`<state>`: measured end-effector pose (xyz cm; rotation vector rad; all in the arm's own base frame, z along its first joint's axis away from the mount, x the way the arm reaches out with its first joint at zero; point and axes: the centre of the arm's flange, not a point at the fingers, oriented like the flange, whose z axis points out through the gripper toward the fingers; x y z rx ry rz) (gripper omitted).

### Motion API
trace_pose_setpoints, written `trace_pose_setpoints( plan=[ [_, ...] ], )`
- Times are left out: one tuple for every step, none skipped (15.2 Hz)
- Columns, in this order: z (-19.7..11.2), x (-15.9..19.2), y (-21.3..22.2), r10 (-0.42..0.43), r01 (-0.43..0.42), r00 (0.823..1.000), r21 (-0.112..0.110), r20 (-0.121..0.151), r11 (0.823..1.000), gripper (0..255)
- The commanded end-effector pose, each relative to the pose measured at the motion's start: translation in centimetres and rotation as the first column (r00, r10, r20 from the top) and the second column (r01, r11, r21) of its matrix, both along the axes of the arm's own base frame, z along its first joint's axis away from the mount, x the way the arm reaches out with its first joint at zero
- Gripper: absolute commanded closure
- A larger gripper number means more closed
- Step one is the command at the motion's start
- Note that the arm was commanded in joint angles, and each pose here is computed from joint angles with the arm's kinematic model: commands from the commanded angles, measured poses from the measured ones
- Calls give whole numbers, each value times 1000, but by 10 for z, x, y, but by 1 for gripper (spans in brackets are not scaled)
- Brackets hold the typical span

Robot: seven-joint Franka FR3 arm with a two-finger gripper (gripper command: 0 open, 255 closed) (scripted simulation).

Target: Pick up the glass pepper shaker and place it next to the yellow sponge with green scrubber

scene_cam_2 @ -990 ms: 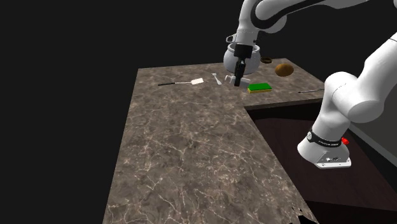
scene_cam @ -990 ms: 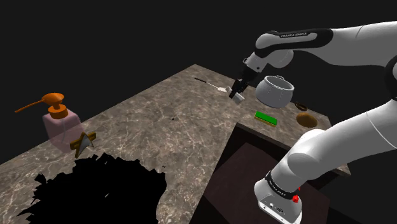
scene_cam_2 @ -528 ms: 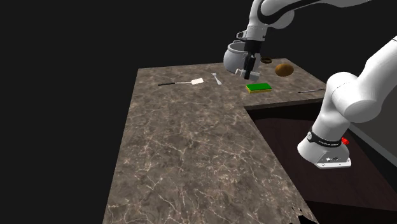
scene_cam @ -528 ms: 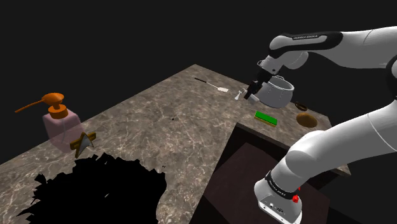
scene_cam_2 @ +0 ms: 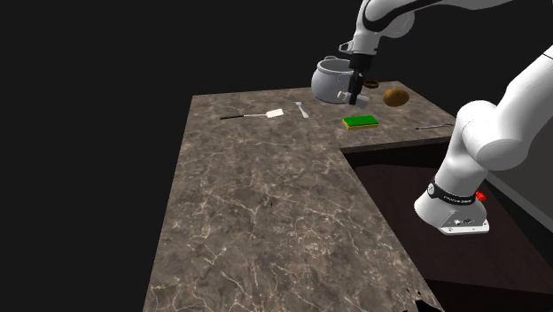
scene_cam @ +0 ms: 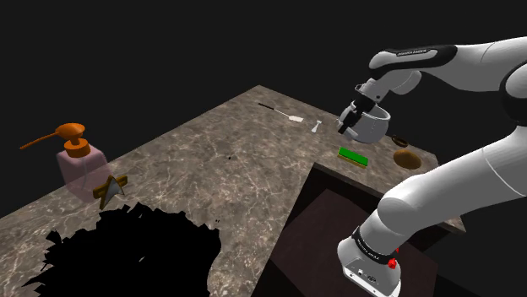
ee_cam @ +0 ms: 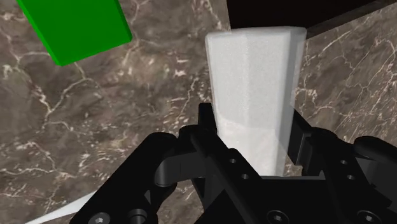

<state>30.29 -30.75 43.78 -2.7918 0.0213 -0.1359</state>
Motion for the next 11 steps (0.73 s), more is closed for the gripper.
trace_pose_setpoints(
  plan=[
    [-9,0,-1,1,-1,1000,0,0,1000,255],
    [-15,0,-1,1,-1,1000,0,0,1000,255],
    [-20,0,-1,1,-1,1000,0,0,1000,255],
    [-25,0,-1,1,-1,1000,0,0,1000,255],
    [-30,0,-1,1,-1,1000,0,0,1000,255],
    [-36,0,-1,1,-1,1000,0,0,1000,255],
    [-41,0,-1,1,-1,1000,0,0,1000,255],
    [-46,0,-1,1,-1,1000,0,0,1000,255],
    [-51,0,-1,1,-1,1000,0,0,1000,255],
    [-57,0,-1,1,-1,1000,0,0,1000,255],
    [-62,0,-1,1,-1,1000,0,0,1000,255]
  ],
)
